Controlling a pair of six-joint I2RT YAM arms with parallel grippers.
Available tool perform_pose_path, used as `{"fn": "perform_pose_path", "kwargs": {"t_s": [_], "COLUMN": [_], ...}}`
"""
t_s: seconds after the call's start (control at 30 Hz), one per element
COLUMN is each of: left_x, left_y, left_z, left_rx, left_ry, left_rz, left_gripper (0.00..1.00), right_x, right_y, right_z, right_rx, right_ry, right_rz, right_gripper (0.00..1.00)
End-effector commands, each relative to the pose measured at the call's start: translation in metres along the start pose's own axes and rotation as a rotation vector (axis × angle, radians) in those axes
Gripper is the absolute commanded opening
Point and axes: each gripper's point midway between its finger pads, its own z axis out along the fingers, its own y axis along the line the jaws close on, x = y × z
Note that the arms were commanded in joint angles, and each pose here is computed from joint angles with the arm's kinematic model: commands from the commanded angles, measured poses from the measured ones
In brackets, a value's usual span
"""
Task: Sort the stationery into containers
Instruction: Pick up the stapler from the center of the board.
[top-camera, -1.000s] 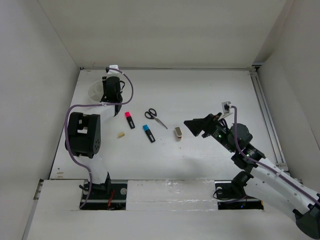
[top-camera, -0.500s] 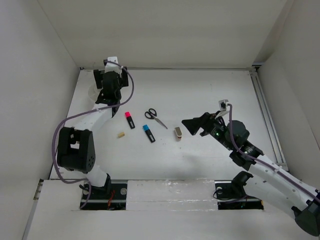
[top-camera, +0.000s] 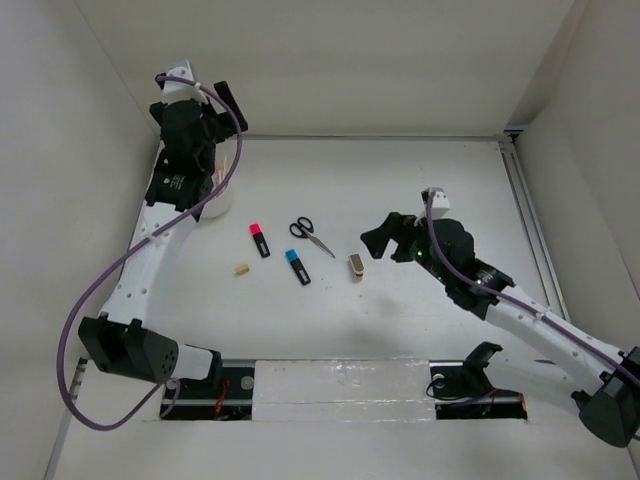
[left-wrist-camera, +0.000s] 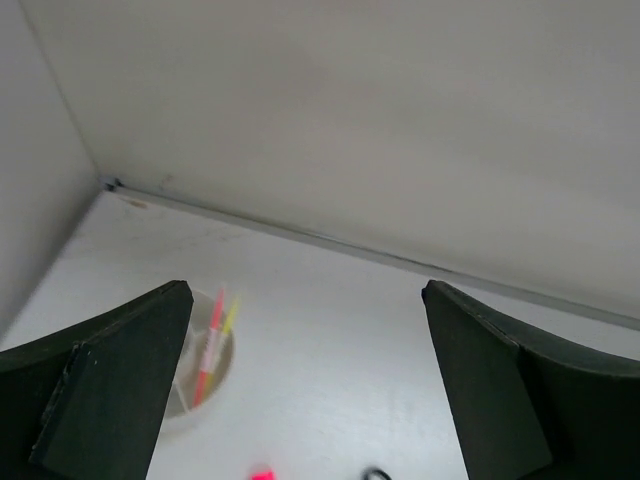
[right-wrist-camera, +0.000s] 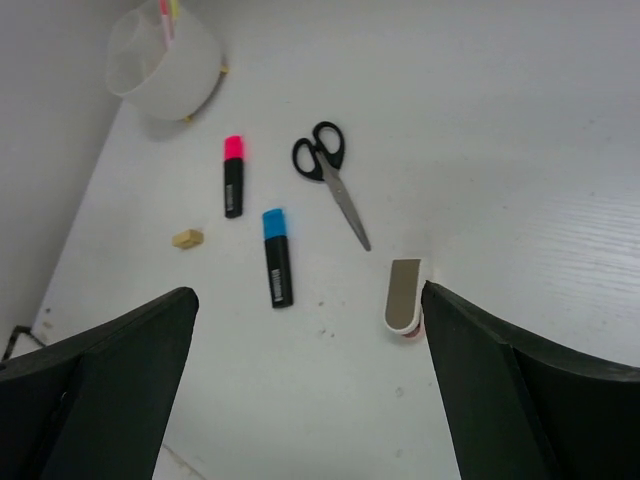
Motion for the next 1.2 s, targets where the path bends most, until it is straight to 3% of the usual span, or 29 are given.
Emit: {"fn": "perform_pose_path", "kwargs": {"t_s": [0.0, 0.1, 0.27, 0.33, 0.53, 0.93, 1.0, 1.03, 1.1, 1.17], "left_x": [0.004, 0.029, 0.060, 0.086, 0.135, 0.145, 0.145, 0.149, 0.149, 0.149], "left_y": [-0.028, -0.039, -0.054, -0.045, -0.026, -0.028, -0.028, -0.027, -0.027, -0.027], "left_z": [-0.045, -0.070, -0.125, -0.131, -0.146, -0.148, -0.148, -0.149, -0.149, -0.149], "left_rx": [0.158, 0.255, 0.466, 0.448, 0.434, 0.457, 0.457, 0.453, 0.453, 0.453], "left_ry": [0.158, 0.252, 0.353, 0.408, 0.482, 0.510, 0.510, 0.519, 0.519, 0.519], "left_rz": [-0.189, -0.246, -0.283, -0.281, -0.230, -0.215, -0.215, -0.215, -0.215, -0.215], "left_gripper": [1.00, 1.00, 1.00, 1.00, 1.00, 1.00, 1.00, 1.00, 1.00, 1.00], "right_x": [-0.002, 0.011, 0.046, 0.061, 0.104, 0.155, 0.162, 0.167, 0.175, 0.177], "right_y": [-0.015, -0.026, -0.044, -0.048, -0.068, -0.078, -0.080, -0.083, -0.087, -0.083], "right_z": [0.003, 0.018, 0.037, 0.048, 0.080, 0.102, 0.102, 0.102, 0.101, 0.101], "right_rx": [0.151, 0.278, 0.386, 0.396, 0.460, 0.490, 0.484, 0.496, 0.495, 0.490], "right_ry": [0.060, 0.152, 0.296, 0.338, 0.476, 0.582, 0.599, 0.607, 0.626, 0.626], "right_rz": [-0.073, -0.136, -0.244, -0.282, -0.318, -0.351, -0.348, -0.339, -0.338, -0.335], "right_gripper": [1.00, 1.00, 0.92, 0.84, 0.80, 0.60, 0.52, 0.38, 0.29, 0.13]}}
